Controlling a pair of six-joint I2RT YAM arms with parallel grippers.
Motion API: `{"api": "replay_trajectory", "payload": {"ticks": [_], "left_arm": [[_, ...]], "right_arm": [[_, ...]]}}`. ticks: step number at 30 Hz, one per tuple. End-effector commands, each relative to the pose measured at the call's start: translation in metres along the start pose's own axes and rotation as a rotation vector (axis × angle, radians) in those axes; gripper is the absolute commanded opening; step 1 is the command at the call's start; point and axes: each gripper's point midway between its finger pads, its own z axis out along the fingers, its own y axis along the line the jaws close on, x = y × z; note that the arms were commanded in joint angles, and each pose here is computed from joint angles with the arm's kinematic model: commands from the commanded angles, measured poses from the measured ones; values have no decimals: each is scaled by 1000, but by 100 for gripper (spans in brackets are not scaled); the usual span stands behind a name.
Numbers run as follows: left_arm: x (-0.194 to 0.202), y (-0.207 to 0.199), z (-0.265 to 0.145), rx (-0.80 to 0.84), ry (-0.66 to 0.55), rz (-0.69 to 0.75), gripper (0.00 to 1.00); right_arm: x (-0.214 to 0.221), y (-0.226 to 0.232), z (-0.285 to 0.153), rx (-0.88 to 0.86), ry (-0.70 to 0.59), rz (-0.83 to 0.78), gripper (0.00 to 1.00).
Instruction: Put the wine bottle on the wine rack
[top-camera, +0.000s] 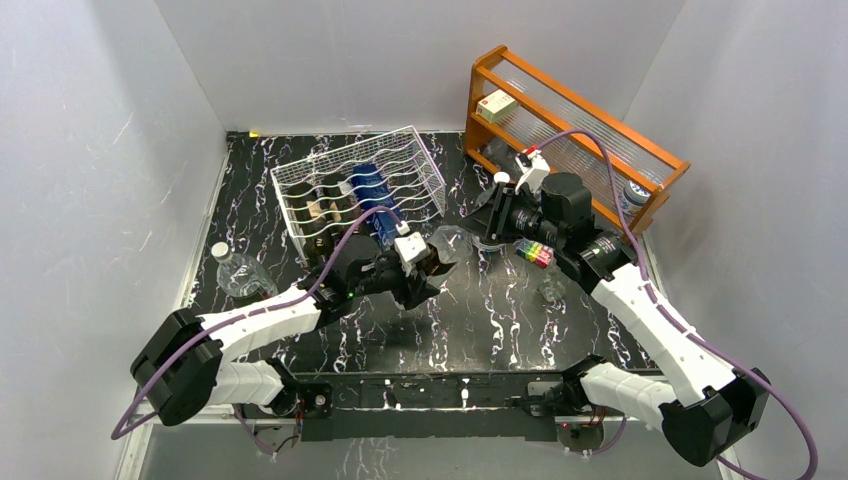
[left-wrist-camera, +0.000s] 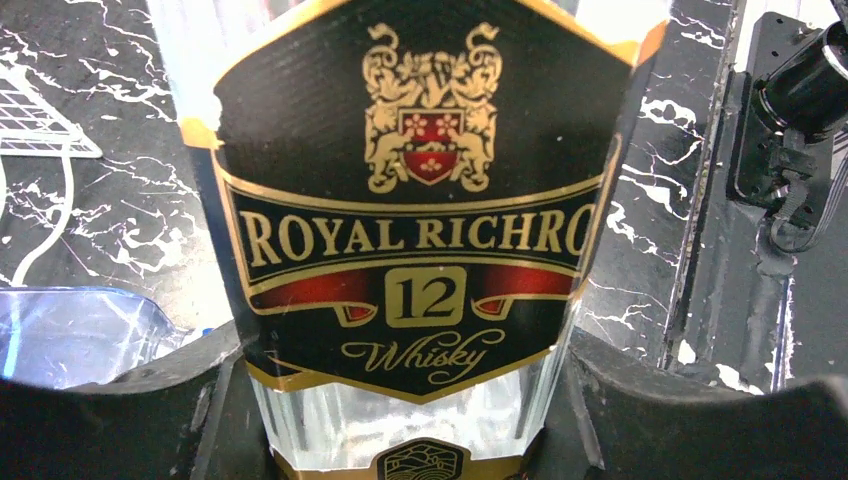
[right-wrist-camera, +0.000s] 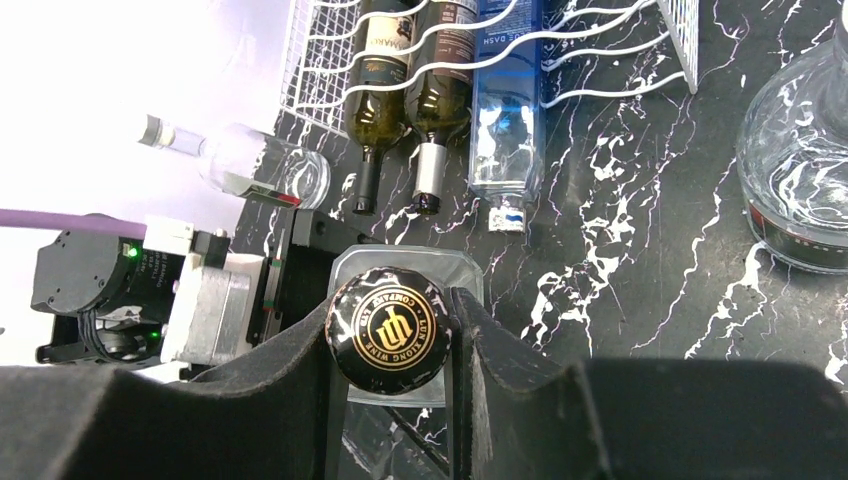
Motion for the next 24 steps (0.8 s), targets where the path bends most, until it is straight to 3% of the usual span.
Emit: {"api": "replay_trajectory", "payload": {"ticks": [1,3,5,6,11,18,24], "left_arm": [[-36,-2,-3,18,-108,69,43],[-39,-1,-4,11,-114,84,31],[-40,0,-5,9,-109,103,6],[-43,2,-5,-2,-108,108,0],[-52,7,-11,-29,-124,173,0],[-94,31,-39,-201,-214,378,0],[-130,43,-66,-325,-282,634,0]], "right_arm": [[-49,70,-26,-251,-157,-42,0],[-47,70,-26,-260,-151,-48,0],[-46,72,-26,-269,-144,-57,0],[-46,72,-26,-272,-142,-63,0],[-43,69,-27,-259,-132,-94,1],[-33,57,-29,-209,-91,-178,55],[-23,57,-33,-210,-7,-272,72]]}}
